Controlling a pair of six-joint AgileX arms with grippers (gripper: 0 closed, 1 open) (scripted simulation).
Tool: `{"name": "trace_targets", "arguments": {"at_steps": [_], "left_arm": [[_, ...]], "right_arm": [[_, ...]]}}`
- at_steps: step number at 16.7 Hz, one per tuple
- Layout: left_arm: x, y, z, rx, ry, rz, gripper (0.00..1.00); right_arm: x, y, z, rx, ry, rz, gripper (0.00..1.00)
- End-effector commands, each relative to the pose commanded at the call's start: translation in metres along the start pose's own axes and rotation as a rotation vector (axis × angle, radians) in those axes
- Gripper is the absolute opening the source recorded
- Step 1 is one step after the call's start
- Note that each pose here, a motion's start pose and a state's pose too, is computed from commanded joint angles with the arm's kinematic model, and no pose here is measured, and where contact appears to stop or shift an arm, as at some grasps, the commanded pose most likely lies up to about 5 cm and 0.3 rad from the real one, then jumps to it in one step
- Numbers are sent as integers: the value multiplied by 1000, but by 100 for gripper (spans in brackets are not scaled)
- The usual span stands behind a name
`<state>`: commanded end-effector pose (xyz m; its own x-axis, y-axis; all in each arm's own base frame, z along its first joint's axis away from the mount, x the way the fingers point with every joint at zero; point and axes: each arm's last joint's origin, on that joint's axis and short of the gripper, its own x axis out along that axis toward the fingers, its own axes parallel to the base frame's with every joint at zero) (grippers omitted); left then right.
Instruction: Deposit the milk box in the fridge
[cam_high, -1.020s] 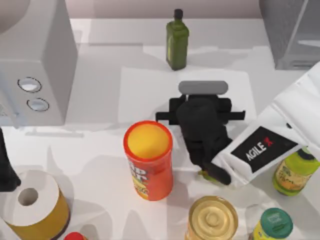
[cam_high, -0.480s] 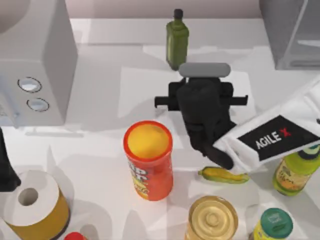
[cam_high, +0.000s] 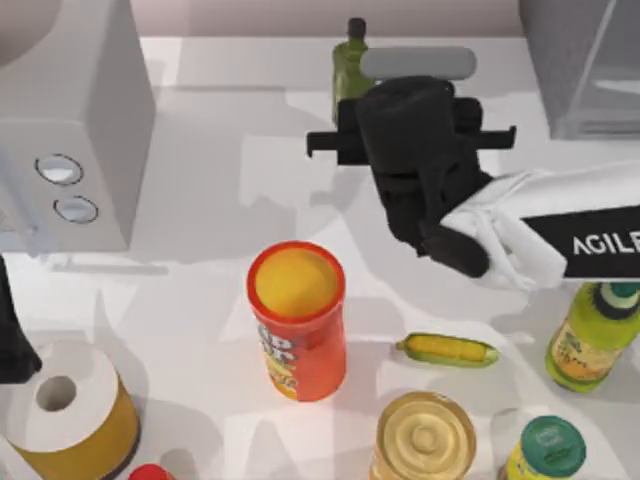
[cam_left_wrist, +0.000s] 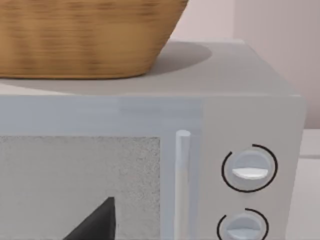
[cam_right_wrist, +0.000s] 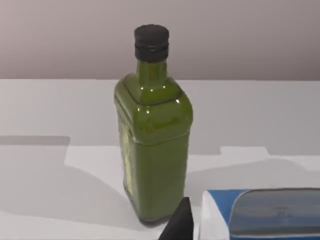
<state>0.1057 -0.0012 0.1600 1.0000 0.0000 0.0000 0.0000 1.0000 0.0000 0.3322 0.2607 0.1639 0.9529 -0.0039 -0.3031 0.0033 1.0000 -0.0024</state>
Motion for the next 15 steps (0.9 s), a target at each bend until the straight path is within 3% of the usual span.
{"name": "trace_targets", "arguments": {"at_steps": [3,9,15], "left_arm": [[0,0,0,0,0,0,100],[0,0,0,0,0,0,100],[0,0,0,0,0,0,100]], "right_arm": [[-9,-3,21,5,-8,-6,0],[-9,-6,21,5,-5,-8,0],[-31,-74,40,4,18,-46,0]]}}
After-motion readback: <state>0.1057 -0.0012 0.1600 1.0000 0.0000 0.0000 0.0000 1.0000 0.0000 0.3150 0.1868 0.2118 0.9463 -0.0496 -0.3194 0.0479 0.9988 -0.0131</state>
